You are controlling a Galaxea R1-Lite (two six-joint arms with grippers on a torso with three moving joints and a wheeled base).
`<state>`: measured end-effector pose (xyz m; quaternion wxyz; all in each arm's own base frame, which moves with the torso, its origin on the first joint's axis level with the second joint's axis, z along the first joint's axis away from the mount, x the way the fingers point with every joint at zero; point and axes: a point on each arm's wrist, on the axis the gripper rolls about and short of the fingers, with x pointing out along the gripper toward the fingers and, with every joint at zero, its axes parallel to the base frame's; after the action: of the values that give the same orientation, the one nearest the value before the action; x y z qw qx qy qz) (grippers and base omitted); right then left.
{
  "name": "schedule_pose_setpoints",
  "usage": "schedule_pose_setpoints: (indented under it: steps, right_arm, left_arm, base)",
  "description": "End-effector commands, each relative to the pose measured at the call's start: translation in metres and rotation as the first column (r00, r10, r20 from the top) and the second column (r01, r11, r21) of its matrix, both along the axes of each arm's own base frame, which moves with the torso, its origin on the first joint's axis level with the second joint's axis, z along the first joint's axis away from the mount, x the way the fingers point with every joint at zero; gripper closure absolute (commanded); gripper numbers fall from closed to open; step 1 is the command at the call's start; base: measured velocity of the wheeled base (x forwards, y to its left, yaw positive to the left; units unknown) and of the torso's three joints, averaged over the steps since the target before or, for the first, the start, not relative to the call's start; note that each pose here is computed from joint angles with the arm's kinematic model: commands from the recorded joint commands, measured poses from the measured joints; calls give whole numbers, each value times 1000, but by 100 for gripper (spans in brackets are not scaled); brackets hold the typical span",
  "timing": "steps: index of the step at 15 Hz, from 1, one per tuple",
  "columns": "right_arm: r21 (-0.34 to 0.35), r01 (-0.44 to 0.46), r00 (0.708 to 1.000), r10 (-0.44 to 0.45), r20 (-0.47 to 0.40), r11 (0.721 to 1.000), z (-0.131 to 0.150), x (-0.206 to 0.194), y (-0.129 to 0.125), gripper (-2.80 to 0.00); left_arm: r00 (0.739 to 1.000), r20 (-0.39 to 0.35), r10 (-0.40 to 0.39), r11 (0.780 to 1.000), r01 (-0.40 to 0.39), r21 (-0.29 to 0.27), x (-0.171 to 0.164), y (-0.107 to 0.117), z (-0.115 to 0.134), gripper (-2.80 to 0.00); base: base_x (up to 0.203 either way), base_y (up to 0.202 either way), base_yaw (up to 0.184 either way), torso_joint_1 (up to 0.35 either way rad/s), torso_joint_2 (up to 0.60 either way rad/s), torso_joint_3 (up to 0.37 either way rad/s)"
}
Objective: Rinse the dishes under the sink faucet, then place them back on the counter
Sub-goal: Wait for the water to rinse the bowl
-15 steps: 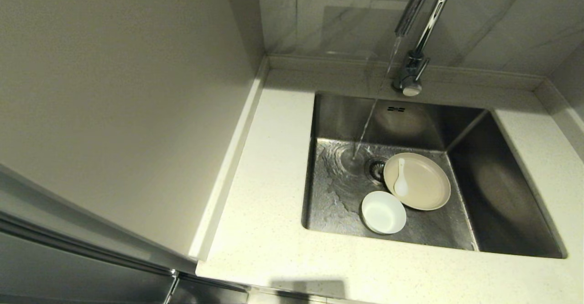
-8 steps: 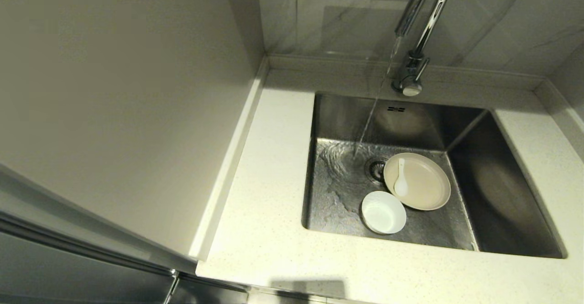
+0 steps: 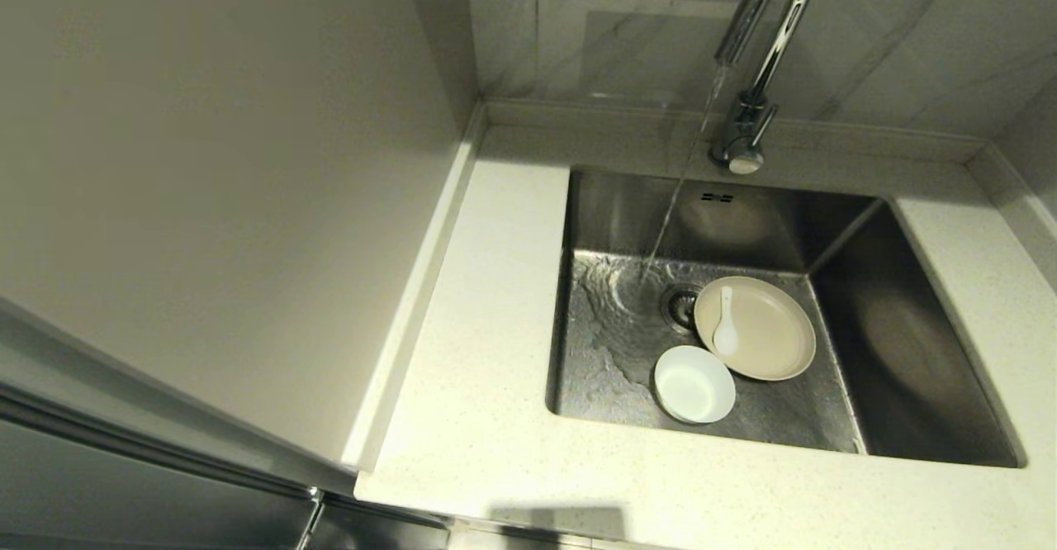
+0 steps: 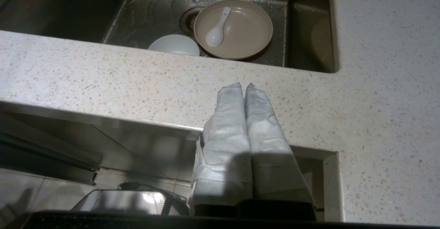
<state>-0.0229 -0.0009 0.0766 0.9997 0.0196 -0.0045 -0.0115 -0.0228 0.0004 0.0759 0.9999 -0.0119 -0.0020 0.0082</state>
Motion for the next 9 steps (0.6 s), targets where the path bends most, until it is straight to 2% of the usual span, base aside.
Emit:
schedule_pose_setpoints:
  steps: [1, 9]
  right_arm:
    - [1, 0, 1000, 0, -1, 1000, 0, 0, 0, 0]
    - [1, 0, 1000, 0, -1, 1000, 0, 0, 0, 0]
  left_arm:
    - [1000, 4, 0, 1000, 0, -1, 0, 0, 0, 0]
    - [1000, 4, 0, 1000, 0, -1, 0, 0, 0, 0]
  base:
    - [0, 0, 0, 0, 0, 0]
    - [0, 0, 0, 0, 0, 0]
